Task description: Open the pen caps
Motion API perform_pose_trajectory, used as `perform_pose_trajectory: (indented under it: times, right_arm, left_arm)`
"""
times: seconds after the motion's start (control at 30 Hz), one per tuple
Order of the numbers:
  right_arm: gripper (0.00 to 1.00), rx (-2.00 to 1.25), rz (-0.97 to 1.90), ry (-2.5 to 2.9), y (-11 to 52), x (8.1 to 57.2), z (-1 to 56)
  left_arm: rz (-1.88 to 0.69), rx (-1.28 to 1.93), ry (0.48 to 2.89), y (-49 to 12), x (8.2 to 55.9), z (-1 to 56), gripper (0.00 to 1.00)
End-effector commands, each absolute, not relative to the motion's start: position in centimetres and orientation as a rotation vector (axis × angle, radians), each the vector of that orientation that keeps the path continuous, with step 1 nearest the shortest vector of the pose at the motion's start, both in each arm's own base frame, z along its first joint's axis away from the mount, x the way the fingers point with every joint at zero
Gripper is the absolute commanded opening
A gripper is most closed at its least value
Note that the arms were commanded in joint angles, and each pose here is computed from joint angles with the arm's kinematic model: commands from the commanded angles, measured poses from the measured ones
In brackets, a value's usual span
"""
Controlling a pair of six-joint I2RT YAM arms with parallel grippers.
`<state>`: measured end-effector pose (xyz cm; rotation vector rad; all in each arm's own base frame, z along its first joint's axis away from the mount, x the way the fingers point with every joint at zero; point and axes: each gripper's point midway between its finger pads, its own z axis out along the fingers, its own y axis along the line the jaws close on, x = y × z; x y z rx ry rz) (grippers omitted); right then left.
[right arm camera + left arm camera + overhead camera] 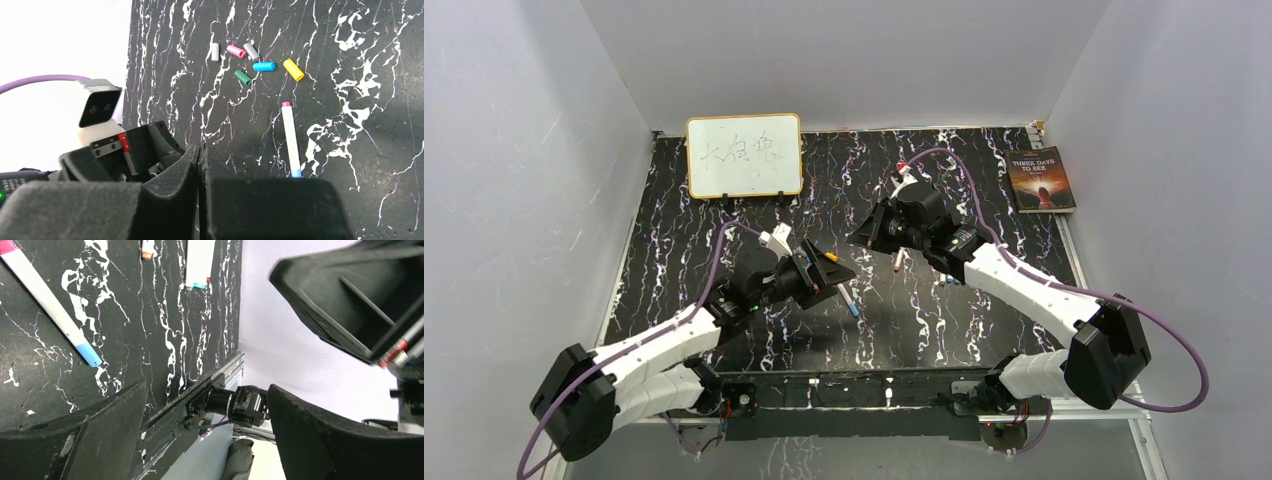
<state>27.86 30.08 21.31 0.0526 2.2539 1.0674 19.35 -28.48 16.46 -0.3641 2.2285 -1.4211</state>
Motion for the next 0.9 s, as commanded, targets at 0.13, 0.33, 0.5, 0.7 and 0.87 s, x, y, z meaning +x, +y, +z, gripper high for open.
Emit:
perform_pose_trajectory:
  times: [0.13,0.33,0.5,0.7,0.87]
  right_arm:
    - [0.0,0.04,0.927,2.273,29.5,29.3,20.0]
    - [0.27,-0.105,0.746,2.42,28.9,28.4,15.3]
    - [0.46,-0.335,0.52,2.524,31.3,27.1,12.0]
    - [0.46,-0.455,0.312,2.579,33.2,26.6,8.5]
    - [0.41,-0.462,0.113,2.603,32.7,26.6,6.2]
  left_arm:
    - [-1.389,-0.451,2.226,-28.6,20.3,15.8,0.88]
    - [-1.265,-0.492,2.201,-24.9,19.1,16.3,0.88]
    - [-1.09,-0.606,2.231,-20.3,17.2,15.1,0.98]
    - [-0.991,-0.695,2.225,-17.4,16.2,14.8,0.98]
    - [-0.995,-0.711,2.194,-16.7,16.0,15.3,0.98]
